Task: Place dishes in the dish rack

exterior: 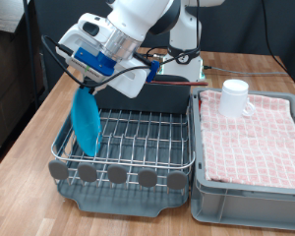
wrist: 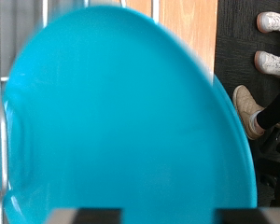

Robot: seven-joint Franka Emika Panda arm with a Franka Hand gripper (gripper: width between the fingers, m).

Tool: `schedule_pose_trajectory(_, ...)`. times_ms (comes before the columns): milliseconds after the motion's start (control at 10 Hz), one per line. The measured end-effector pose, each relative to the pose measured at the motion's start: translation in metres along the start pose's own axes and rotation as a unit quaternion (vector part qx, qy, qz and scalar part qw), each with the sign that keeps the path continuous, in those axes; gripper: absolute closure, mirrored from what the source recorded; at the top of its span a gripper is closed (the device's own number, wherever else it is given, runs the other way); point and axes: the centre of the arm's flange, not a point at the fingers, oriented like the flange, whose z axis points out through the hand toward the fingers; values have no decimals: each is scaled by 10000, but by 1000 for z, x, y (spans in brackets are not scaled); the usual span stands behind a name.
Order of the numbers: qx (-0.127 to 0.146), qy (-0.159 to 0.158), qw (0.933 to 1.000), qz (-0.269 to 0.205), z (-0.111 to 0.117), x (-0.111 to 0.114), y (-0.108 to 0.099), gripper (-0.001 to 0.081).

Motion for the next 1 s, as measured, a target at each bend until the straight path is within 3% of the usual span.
schedule_pose_trajectory(100,4,12,10000,-1,-1,1,0,538)
schedule_pose_trajectory(200,13,37,10000,6,-3,3,0,538)
schedule_pose_trajectory(400,-49,113,9999,-29,-13,13,1,181)
schedule_pose_trajectory(500,-80,134,9999,-31,-22,20,2,181)
schedule_pose_trajectory(600,-34,42,10000,46,-30,26,4,45)
schedule_pose_trajectory(1000,364,-312,9983,323,-70,50,15,4)
